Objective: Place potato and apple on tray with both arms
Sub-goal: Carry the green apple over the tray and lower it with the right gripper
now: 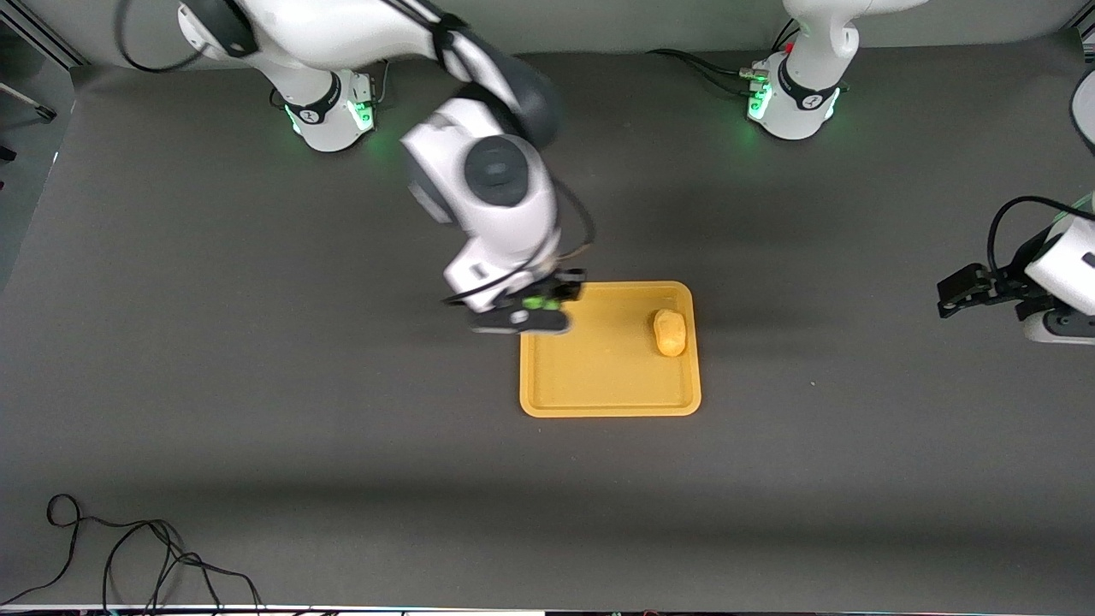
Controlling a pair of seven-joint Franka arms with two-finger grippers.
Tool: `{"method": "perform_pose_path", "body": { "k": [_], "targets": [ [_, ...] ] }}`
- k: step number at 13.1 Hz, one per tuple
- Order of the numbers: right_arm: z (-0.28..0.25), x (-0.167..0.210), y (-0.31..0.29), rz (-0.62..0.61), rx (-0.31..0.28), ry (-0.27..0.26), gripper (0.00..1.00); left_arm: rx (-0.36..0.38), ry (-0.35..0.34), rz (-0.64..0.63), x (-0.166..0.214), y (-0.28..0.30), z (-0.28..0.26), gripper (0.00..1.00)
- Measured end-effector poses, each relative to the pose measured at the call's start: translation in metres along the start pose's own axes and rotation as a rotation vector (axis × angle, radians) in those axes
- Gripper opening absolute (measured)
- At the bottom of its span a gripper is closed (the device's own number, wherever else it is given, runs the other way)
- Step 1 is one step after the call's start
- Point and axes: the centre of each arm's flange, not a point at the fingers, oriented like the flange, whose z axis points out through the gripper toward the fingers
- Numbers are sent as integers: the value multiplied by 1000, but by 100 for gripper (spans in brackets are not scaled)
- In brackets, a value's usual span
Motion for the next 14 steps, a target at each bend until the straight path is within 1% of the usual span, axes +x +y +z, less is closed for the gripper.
{"method": "perform_pose_path", "body": {
  "k": [1,2,4,5,7,10,12,14],
  "targets": [
    [13,-18,-22,2,0,16,63,-1,2,0,0,0,7,96],
    [26,-36,-42,-5,-1,30,63,-1,8,0,0,0,10,96],
    [56,-55,-62,-29,-17,52,63,-1,11,1,0,0,11,98],
    [76,-54,-65,-37,-28,63,63,-1,17,1,1,0,11,98],
    [124,-43,-65,-39,-31,83,63,1,40,-1,3,-1,8,99],
    [188,-29,-60,-39,-34,115,63,-1,41,-3,3,-2,8,100],
    [207,-28,-60,-33,-29,119,63,-1,40,-7,3,-4,9,100],
    [209,-28,-61,-18,-21,124,63,-2,38,-9,3,-6,9,100]
  ]
}}
